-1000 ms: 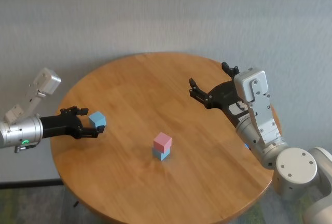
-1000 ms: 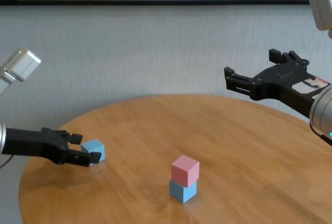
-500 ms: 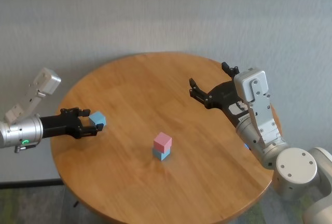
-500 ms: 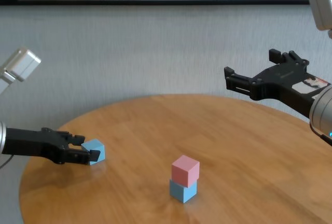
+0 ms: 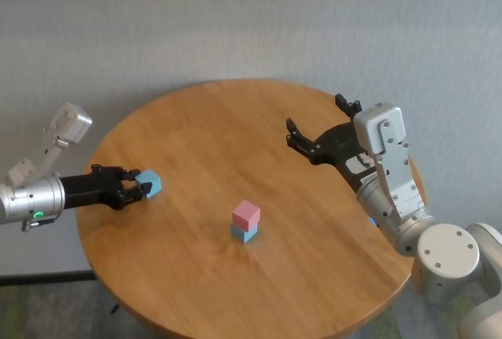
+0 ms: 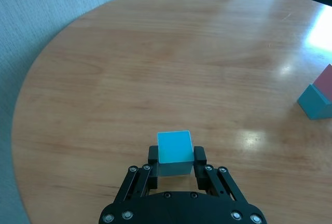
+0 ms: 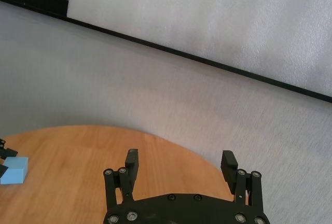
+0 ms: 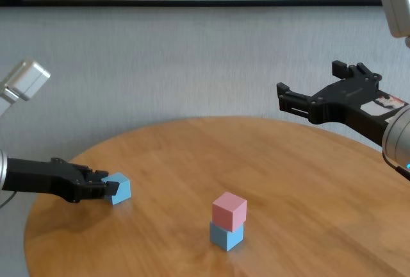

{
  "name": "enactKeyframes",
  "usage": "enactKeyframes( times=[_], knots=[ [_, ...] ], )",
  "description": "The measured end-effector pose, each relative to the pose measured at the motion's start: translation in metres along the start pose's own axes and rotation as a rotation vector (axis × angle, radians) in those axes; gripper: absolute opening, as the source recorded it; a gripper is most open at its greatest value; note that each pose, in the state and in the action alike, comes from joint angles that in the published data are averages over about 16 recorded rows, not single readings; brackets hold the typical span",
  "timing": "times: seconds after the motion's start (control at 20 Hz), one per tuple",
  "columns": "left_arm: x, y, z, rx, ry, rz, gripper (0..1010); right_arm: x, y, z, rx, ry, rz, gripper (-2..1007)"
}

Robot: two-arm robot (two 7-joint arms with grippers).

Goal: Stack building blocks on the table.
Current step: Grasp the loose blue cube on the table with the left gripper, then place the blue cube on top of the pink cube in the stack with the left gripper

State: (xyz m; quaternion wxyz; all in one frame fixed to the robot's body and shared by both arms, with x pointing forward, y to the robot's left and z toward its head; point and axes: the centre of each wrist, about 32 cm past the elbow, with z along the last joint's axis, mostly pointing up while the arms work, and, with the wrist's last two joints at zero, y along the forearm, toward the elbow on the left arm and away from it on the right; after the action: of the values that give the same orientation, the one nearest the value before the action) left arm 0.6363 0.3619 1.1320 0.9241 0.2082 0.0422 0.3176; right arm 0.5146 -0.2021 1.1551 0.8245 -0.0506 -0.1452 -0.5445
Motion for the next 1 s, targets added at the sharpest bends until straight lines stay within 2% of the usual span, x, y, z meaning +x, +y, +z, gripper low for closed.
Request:
enactKeyframes(
  times=[0.35, 0.75, 1.0],
  knots=[
    [0.0000, 0.0001, 0.0000, 0.000, 0.000, 0.000, 402, 0.0000, 0.0000, 0.0000, 0.000, 0.000, 0.000, 1005],
    [-0.0002, 0.0014, 0.0011, -0.005, -0.006, 0.011, 395, 0.0000, 0.0000, 0.0000, 0.000, 0.000, 0.000, 1005],
    [-0.0013, 0.0041, 0.0051, -0.018, -0.019, 0.020, 394, 0.0000, 0.0000, 0.0000, 0.000, 0.000, 0.000, 1005]
  ],
)
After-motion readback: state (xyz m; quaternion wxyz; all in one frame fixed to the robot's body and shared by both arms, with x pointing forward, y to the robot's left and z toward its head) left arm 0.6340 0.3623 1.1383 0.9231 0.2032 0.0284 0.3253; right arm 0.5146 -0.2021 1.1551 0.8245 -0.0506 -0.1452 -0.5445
